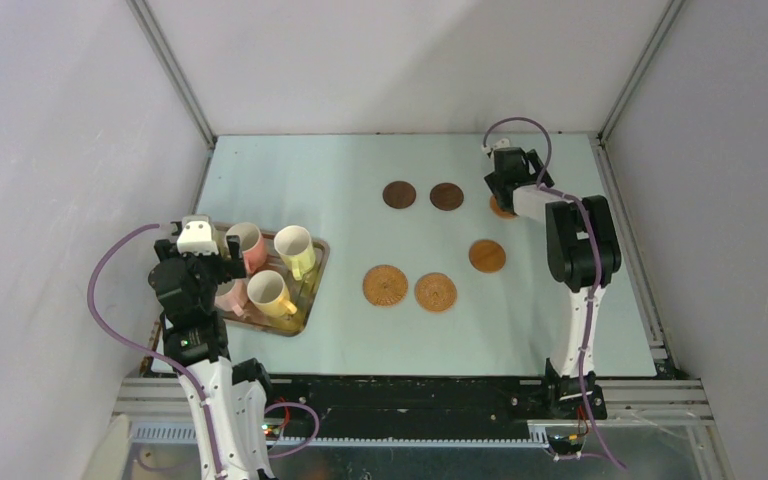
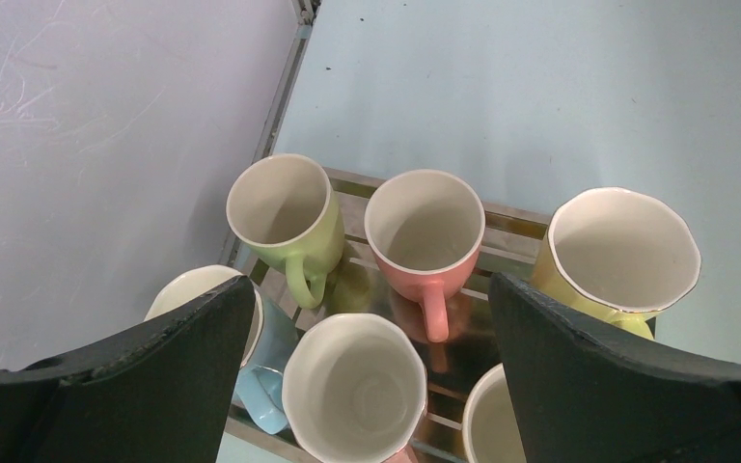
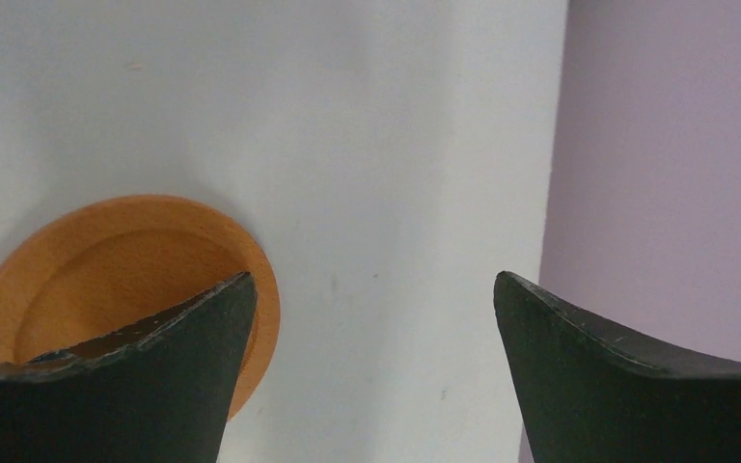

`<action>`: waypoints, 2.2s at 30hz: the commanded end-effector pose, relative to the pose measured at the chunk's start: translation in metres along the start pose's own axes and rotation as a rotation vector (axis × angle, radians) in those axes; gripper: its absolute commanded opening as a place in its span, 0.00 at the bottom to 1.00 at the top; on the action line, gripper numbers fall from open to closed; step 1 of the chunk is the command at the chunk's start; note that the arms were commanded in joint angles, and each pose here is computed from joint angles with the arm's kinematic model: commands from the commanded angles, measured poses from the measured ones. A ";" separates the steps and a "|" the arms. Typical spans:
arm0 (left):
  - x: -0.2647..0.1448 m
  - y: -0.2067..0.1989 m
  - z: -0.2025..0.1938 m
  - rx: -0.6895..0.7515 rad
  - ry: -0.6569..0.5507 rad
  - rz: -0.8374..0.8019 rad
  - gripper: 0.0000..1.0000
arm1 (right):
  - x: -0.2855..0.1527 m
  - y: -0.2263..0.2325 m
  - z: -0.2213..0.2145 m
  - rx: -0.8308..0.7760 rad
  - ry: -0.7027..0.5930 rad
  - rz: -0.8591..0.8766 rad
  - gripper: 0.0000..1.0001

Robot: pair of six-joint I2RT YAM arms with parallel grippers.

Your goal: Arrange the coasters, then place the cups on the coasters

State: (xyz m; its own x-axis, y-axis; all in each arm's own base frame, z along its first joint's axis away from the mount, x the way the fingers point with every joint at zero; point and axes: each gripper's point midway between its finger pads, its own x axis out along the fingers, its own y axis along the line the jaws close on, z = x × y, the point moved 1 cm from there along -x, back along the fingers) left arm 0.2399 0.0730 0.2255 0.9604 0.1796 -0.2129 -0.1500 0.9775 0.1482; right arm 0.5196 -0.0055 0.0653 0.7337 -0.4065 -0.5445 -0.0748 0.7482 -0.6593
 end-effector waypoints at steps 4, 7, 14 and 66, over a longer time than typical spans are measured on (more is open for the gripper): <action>0.000 0.005 0.007 -0.006 -0.036 0.024 0.98 | 0.009 0.004 0.006 0.003 -0.012 -0.099 0.99; 0.000 0.005 0.007 -0.007 -0.035 0.025 0.98 | 0.004 0.011 0.018 -0.004 -0.045 -0.114 0.99; 0.001 0.005 0.006 -0.008 -0.029 0.025 0.98 | -0.009 0.016 0.039 -0.004 -0.122 -0.135 0.99; -0.001 0.004 0.008 -0.007 -0.045 0.022 0.98 | -0.025 0.044 -0.035 0.612 0.384 0.701 0.91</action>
State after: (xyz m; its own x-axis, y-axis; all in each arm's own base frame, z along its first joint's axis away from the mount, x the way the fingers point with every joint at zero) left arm 0.2386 0.0726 0.2285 0.9627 0.1818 -0.2002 -0.1529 0.9765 0.1517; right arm 0.4757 0.0075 0.0361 0.4201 0.1203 -0.8995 0.0068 0.9907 0.1357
